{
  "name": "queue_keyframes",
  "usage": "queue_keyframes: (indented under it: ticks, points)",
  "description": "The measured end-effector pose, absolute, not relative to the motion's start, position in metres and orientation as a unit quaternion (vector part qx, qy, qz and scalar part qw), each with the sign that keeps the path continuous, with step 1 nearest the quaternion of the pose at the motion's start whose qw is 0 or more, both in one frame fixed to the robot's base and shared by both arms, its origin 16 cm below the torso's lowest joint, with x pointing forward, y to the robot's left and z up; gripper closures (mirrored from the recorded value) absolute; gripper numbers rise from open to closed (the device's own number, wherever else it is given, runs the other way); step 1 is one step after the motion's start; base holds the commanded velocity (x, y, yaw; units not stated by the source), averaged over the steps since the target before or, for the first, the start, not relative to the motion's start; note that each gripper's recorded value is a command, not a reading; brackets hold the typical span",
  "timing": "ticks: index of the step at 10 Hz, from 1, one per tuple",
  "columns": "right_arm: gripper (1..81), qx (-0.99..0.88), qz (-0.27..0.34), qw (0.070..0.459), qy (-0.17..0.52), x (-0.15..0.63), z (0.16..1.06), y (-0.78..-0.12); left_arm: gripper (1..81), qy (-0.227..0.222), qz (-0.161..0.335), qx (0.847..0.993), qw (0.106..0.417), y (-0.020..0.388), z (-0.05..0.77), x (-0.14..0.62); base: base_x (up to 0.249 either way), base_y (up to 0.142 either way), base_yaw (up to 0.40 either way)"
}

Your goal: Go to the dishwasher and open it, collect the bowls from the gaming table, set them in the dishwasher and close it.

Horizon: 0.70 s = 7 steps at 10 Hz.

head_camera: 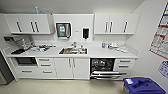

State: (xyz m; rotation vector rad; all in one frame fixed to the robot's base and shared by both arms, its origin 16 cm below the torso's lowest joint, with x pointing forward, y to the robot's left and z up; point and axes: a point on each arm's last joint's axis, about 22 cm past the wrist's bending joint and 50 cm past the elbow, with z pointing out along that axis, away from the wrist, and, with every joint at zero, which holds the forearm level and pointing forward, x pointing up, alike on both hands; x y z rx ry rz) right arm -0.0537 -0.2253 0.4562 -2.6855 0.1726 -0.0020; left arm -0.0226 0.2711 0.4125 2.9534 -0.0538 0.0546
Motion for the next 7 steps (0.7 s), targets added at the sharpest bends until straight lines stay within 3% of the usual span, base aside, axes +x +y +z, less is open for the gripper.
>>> queue_keyframes:
  ticks: [7]
  points:
    - [81.1,-0.973,0.001,0.224,0.062,-0.0549,0.4562,-0.2248,81.1,-0.018,0.017,0.995,0.093,0.2714,0.4124,-0.0236,0.156,0.0,0.0]
